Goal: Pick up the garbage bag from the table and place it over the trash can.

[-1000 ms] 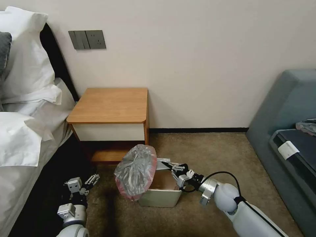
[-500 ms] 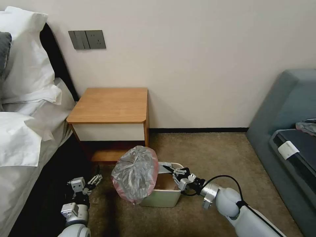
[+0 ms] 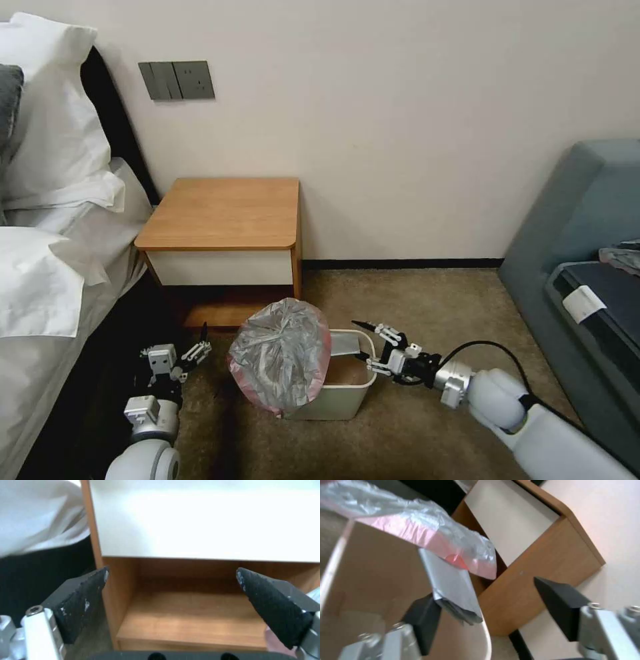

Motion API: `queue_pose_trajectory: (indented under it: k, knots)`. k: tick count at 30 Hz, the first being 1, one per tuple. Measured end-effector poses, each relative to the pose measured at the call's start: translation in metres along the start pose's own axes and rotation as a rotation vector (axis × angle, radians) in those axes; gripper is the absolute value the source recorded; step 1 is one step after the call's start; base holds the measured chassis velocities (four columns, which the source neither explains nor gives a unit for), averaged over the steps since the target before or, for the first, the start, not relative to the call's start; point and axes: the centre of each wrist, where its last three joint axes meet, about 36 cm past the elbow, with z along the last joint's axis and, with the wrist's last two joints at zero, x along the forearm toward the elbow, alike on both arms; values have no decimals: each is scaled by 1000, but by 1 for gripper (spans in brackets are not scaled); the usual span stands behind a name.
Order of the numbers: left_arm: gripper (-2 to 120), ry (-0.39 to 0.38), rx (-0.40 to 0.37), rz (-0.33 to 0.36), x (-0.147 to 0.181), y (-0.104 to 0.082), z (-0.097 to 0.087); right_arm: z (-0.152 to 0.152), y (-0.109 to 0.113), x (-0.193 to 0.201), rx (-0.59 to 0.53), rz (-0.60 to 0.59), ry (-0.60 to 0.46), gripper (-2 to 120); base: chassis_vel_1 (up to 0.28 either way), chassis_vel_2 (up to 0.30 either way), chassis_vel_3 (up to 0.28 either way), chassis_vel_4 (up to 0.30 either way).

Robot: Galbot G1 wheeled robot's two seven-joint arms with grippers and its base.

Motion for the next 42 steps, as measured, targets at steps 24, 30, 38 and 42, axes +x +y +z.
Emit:
queue_pose_trajectory:
  k: [24, 30, 38, 42]
  knots:
    - [99, 170, 282, 375, 16, -30, -108, -24, -93, 43, -267, -187, -36, 100, 0, 0, 0, 0]
    - [99, 343, 325, 408, 18, -29, -111, -23, -71, 29, -297, -156, -86, 100, 0, 0, 0, 0]
    - [99, 363, 327, 393, 12, -24, -65, -20, -57, 22, -314, -146, -111, 100, 0, 0, 0, 0]
    - [99, 383, 336, 396, 8, -33, -61, -19, -52, 25, -320, -149, -110, 100, 0, 0, 0, 0]
